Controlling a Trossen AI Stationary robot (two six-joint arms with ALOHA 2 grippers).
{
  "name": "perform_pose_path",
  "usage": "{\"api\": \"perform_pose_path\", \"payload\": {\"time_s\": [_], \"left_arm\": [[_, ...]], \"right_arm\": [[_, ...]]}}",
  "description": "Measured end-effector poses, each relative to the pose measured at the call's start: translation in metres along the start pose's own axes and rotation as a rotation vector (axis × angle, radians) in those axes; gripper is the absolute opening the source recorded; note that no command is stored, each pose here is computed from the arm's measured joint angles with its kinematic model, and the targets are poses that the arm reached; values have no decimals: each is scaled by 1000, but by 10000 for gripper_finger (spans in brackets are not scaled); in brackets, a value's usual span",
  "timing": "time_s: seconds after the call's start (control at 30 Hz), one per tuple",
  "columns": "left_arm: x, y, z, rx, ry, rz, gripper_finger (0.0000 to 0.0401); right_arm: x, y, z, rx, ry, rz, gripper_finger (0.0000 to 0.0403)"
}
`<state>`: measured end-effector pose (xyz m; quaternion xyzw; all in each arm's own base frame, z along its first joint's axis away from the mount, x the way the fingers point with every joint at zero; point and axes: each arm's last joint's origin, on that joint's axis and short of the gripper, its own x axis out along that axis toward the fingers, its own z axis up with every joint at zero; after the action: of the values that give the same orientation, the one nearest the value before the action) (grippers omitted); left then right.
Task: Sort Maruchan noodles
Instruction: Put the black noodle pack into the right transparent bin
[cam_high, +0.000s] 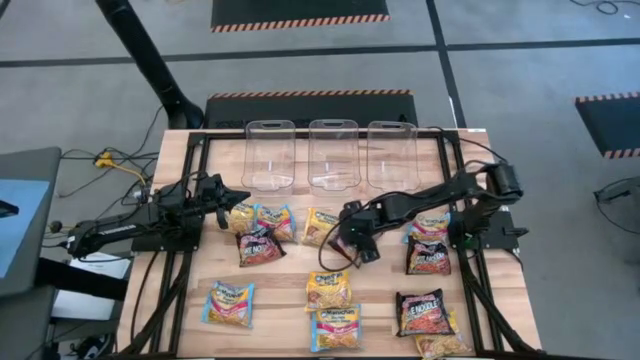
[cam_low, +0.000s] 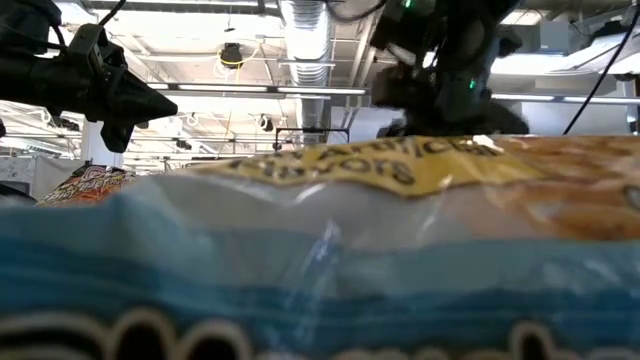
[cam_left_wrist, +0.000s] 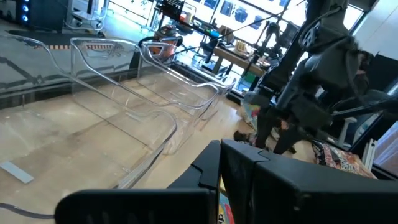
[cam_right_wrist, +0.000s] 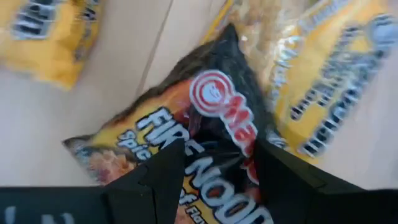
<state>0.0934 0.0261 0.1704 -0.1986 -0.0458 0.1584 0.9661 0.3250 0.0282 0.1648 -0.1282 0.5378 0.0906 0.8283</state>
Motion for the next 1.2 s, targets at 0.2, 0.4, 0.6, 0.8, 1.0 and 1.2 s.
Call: {"api": "perform_pose_path", "payload": {"time_s": [0.2, 0.4, 0.6, 0.8, 1.0, 1.2], "left_arm": [[0, 0, 0, 0, 0, 0, 0], [0, 0, 0, 2, 0, 1, 0], [0, 0, 0, 3, -1, 2, 0], [0, 0, 0, 3, -1, 2, 0], [0, 0, 0, 3, -1, 3, 0], [0, 0, 0, 3, -1, 3, 0]], "right_arm": [[8, 2, 0, 2, 15, 5, 212], [8, 1, -1, 93, 24, -22, 136], [7, 4, 0, 141, 21, -19, 26], [-3, 11, 0, 174, 23, -20, 13], [-22, 18, 0, 225, 6, -22, 5], [-48, 29, 2, 258, -56, -69, 4]]}}
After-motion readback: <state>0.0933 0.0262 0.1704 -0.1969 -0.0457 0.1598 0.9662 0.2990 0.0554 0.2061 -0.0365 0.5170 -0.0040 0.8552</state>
